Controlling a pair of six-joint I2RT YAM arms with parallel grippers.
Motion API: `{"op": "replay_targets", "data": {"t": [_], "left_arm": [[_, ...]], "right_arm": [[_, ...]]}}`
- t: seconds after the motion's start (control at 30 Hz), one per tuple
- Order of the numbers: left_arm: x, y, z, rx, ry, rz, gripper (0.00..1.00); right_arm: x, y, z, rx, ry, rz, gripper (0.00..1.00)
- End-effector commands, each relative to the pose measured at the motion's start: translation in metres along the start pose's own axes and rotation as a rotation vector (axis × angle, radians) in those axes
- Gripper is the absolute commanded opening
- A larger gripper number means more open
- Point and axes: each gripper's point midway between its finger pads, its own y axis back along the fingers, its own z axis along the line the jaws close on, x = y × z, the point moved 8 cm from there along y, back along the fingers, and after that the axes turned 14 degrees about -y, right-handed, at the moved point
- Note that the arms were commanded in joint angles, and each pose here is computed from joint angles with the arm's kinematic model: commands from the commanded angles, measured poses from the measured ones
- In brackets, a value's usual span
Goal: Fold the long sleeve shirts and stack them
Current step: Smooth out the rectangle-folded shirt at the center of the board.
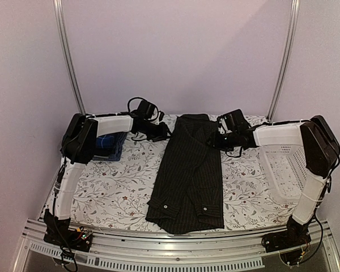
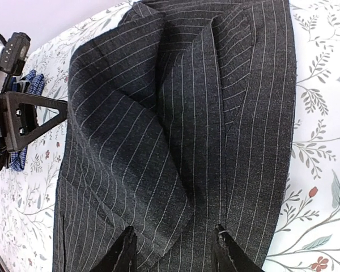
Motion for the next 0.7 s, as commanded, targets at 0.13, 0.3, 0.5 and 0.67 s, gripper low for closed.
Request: {"op": "replay_targets", "data": {"t": [0.13, 0.3, 0.5, 0.67], "left_arm": [[0.038, 0.045, -0.002, 0.015, 0.039, 0.065, 0.46], [0.084, 0.084, -0.021, 0.103, 0.094, 0.117, 0.46], [0.16, 0.113, -0.055, 0.207, 0.12, 0.231, 0.46], [0.211, 0.126, -0.077, 0.222, 0.131, 0.345, 0.46]], "right_arm": [[0.036, 0.041, -0.004, 0.004, 0.066, 0.076, 0.45], [0.074, 0.074, -0.009, -0.002, 0.083, 0.138, 0.46], [0.13, 0.108, -0.021, -0.005, 0.059, 0.222, 0.46], [0.173, 0.125, -0.027, 0.038, 0.058, 0.3, 0.47]]}}
